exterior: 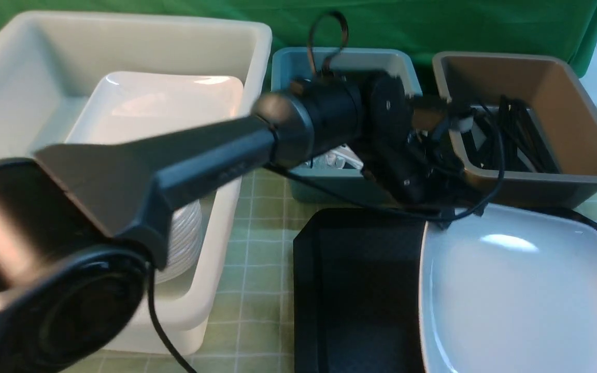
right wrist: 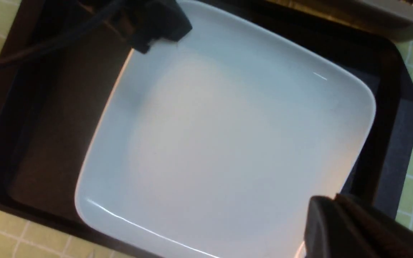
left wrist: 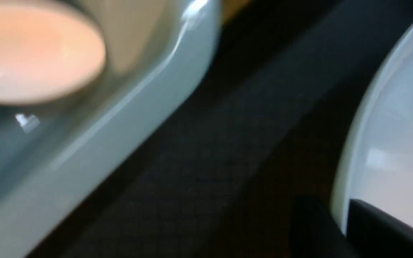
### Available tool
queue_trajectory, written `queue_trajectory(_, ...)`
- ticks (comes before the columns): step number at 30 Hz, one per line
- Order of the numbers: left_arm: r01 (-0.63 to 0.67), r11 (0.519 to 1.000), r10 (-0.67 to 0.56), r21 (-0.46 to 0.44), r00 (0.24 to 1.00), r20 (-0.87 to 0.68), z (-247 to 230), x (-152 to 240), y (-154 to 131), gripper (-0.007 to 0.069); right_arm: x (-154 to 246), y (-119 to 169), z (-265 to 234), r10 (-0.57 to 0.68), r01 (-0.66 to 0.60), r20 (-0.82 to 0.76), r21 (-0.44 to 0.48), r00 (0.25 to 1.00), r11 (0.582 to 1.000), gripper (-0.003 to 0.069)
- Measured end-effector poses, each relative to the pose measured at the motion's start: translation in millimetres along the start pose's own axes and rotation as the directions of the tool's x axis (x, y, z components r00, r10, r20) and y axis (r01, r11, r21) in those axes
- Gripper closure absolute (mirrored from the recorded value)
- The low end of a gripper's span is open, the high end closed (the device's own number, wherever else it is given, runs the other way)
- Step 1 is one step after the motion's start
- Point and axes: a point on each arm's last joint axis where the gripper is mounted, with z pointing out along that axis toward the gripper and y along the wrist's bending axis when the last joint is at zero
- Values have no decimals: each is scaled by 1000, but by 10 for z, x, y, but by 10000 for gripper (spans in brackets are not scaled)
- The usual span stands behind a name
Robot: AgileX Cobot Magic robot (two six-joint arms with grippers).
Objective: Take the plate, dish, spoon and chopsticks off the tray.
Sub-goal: Use the left arm to put the plate into the large storage box on the left
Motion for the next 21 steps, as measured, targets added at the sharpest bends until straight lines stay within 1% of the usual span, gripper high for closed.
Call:
queue_trajectory(3,-56,998,57,-14,998,30,-376,-95,-82,606,-86,47,-112,-9,10,49,-33,999,999,650)
queue_trajectory(9,-129,991,132,-44,988,83,-875,-182,-181,620,-240,168,-384,-40,56,140,-113,989,992,650)
queue_trajectory(11,-160,985,167,-65,979,117,-1096,-217,-220,620,-307,212,-507,-48,73,186,-134,981,988,650)
queue_trajectory(12,-164,984,172,-70,978,119,-1113,-218,-221,620,-312,215,-516,-49,76,195,-135,980,988,650)
queue_trajectory(14,-195,975,209,-105,966,151,-1324,-245,-245,620,-366,249,-624,-53,90,239,-147,970,985,650)
queue_trajectory(17,-205,969,230,-138,954,191,-1560,-272,-246,620,-414,286,-735,-54,102,281,-160,958,982,650)
queue_trajectory(21,-178,972,213,-153,942,258,-1876,-303,-190,620,-452,332,-819,-46,112,319,-193,947,975,650)
